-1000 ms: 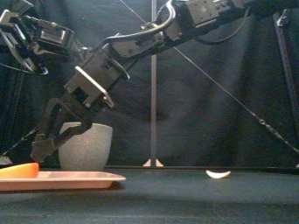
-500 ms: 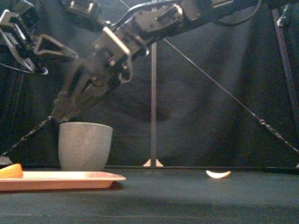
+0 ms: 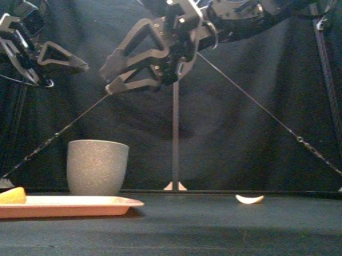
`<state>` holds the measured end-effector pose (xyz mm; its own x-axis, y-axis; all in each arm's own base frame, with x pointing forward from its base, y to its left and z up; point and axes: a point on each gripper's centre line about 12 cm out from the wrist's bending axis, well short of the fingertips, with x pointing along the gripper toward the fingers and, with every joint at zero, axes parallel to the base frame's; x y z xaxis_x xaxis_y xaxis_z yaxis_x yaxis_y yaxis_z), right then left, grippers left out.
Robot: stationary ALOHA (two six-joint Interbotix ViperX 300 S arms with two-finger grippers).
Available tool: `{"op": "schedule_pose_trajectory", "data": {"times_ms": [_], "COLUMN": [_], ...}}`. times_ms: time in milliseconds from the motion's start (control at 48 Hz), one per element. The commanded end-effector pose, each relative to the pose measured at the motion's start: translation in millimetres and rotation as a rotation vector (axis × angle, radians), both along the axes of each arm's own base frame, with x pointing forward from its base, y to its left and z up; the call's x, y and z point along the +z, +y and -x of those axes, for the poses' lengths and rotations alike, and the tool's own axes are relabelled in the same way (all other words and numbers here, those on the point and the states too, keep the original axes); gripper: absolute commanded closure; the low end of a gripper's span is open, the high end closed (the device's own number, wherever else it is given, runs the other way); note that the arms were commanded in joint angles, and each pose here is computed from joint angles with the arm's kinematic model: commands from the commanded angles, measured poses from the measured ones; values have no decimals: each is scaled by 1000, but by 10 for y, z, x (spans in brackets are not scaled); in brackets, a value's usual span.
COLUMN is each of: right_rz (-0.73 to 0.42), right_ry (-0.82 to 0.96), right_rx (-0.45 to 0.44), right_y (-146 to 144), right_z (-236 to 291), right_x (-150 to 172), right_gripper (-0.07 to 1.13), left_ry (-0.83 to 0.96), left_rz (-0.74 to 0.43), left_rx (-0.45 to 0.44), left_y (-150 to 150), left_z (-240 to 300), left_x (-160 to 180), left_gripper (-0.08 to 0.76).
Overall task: Pick the tangerine then place it on the pink plate
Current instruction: Drop tangerine on the pink plate and return to neutral
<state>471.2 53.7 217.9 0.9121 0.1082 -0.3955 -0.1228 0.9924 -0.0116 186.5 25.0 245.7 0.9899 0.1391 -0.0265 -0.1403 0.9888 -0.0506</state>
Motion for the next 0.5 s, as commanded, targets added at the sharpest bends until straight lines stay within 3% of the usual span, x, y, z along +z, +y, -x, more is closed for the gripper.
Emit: {"op": "schedule_pose_trajectory", "data": {"times_ms": [21,312,500], "right_rz": [-38,-105,-112], "right_ry": [-153,-338,-344], "right_rx": [-8,-63,-99], "right_y": [-26,-200,-319], "right_z": [174,701,981], "right_x": [367,417,334], "right_gripper": [182,182,182], "left_ry": [-20,-17,-9], "left_rz": [-1,-2,0], "left_rx": [4,9,33], "left_y": [9,17,62], "left_z": [-16,-12,2], "left_x": [61,48,17], "left_gripper": [672,672,672]}}
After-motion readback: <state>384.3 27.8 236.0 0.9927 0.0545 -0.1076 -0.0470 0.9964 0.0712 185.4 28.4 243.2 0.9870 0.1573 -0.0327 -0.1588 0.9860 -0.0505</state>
